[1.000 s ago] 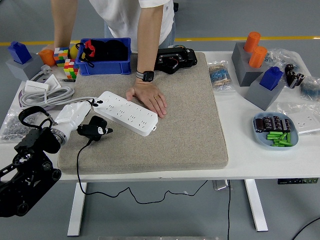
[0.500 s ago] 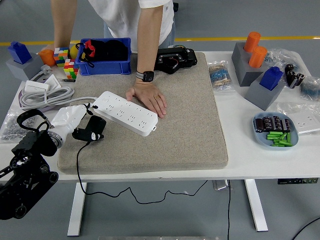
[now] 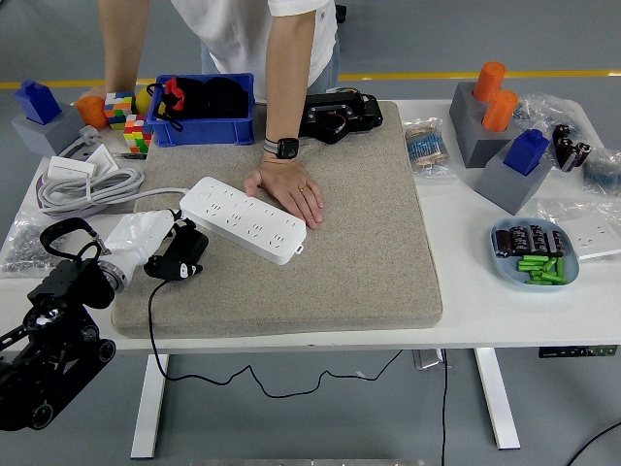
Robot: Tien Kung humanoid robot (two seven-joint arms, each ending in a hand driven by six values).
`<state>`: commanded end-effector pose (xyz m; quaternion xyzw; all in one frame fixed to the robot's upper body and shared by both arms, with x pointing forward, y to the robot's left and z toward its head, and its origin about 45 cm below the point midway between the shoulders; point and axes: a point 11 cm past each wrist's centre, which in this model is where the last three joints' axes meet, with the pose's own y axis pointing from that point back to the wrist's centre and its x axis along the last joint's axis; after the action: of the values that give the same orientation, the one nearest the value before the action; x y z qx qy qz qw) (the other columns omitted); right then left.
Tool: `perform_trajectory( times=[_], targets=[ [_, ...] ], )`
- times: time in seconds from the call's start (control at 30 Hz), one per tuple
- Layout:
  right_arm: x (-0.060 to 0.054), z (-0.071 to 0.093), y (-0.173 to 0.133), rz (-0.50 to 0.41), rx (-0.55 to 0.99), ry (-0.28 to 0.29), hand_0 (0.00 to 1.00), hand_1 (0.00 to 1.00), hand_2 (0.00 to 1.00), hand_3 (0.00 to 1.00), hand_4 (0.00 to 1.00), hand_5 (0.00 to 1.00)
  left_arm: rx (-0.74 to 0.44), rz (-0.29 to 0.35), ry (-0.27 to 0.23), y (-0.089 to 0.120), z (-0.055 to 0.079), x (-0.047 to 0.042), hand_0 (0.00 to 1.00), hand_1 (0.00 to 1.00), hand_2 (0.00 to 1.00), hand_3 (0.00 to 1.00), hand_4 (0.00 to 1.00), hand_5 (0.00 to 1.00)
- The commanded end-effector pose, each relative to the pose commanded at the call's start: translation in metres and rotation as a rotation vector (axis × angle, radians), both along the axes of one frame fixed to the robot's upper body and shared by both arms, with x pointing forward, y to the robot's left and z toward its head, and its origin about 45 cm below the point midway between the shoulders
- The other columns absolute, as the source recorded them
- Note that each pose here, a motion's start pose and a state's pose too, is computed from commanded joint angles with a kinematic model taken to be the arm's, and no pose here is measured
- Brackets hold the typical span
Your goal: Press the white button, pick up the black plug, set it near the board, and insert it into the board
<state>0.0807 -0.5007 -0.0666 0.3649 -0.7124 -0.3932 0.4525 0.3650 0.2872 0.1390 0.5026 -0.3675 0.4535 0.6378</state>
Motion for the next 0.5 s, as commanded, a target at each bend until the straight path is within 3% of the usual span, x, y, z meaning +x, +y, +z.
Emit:
perform_trajectory(
  times=[0.17, 0.2, 0.37, 0.4, 0.5],
  targets=[
    [0.0007, 0.0003, -0.0003, 0.0, -0.001, -0.002, 0.711, 0.626, 0.635, 0.607, 0.643, 0.369, -0.007, -0.023, -0.022, -0.0033, 0.0015, -0.0001, 0.429, 0.57, 0.548, 0.613, 0.803, 0.002],
    [0.001, 0.0004, -0.0004, 0.001, -0.002, -0.003, 0.712, 0.626, 0.635, 0.607, 0.643, 0.368, -0.009, -0.026, -0.027, -0.0038, 0.0016, 0.0, 0.361, 0.479, 0.478, 0.592, 0.757, 0.002],
    [0.0021, 0.0009, -0.0008, 0.002, -0.005, -0.007, 0.712, 0.626, 0.635, 0.607, 0.643, 0.368, -0.027, -0.038, -0.044, -0.0058, 0.0022, -0.0002, 0.361, 0.479, 0.478, 0.592, 0.757, 0.002],
    [0.0017, 0.0008, -0.0009, 0.002, -0.006, -0.006, 0.712, 0.626, 0.635, 0.606, 0.643, 0.368, -0.033, -0.039, -0.047, -0.006, 0.0021, -0.0003, 0.296, 0.356, 0.401, 0.584, 0.771, 0.002],
    [0.0007, 0.0007, -0.001, 0.001, -0.008, -0.006, 0.712, 0.626, 0.635, 0.606, 0.643, 0.368, -0.043, -0.04, -0.046, -0.0059, 0.0014, -0.0003, 0.296, 0.356, 0.401, 0.584, 0.771, 0.002]
  ],
)
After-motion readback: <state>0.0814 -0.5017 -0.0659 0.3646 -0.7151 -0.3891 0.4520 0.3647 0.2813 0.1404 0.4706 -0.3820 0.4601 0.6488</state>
